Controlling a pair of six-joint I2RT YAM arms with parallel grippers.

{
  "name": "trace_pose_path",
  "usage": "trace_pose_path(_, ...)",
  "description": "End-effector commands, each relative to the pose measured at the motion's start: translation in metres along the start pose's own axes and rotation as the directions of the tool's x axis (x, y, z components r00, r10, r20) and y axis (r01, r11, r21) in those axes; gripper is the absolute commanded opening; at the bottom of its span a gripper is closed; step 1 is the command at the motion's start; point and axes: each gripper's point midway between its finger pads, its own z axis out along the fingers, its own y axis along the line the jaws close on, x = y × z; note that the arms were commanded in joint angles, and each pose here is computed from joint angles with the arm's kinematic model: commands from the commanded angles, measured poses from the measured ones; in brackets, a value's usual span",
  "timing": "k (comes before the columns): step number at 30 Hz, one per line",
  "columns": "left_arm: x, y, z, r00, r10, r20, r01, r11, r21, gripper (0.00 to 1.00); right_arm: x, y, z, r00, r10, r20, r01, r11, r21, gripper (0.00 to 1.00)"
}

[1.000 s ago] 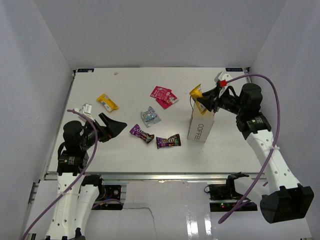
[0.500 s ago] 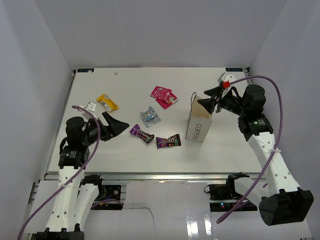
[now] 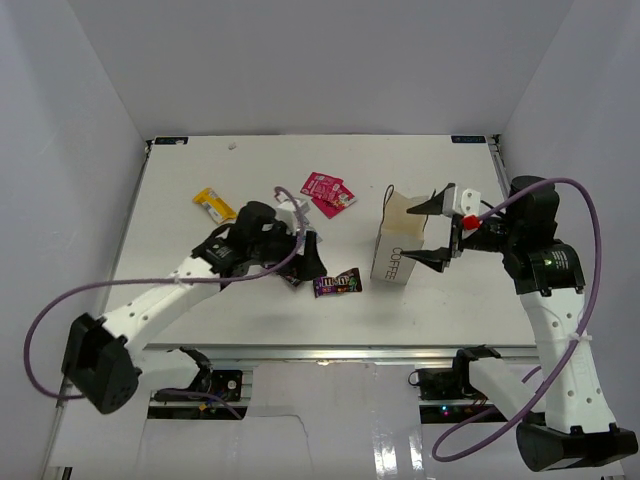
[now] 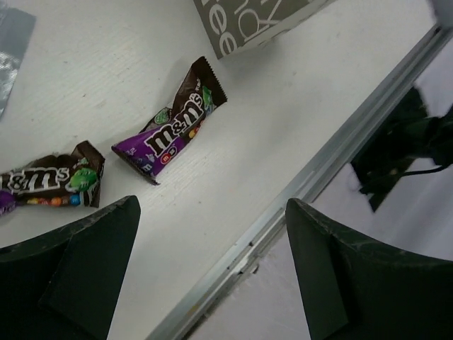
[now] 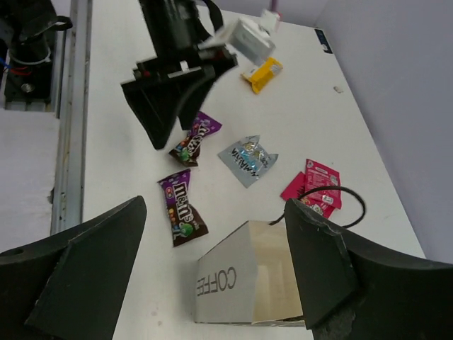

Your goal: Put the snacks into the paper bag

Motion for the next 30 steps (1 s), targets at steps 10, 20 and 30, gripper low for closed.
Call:
trace_pose_path(10, 0.001, 0.020, 0.122, 0.820, 0.541, -0.188, -0.556, 0.830, -0.033, 0.88, 0.030, 0.036, -0.012, 0.998, 0.057, -0.042, -0.057, 0.998, -0.013, 0.84)
trace_pose_path(20, 0.042, 0.024, 0.150, 0.785, 0.565, -0.253, -0.562, 0.822, 0.092, 0.75, 0.035, 0.032, -0.012, 0.995, 0.088, -0.042, -0.089, 0.996, -0.007, 0.84)
trace_pose_path(30, 0.075, 0.027, 0.142, 0.805, 0.517, -0.291, -0.501, 0.855, 0.133, 0.33, 0.035, 0.025, -0.015, 0.993, 0.110, -0.046, -0.109, 0.994, 0.016, 0.84)
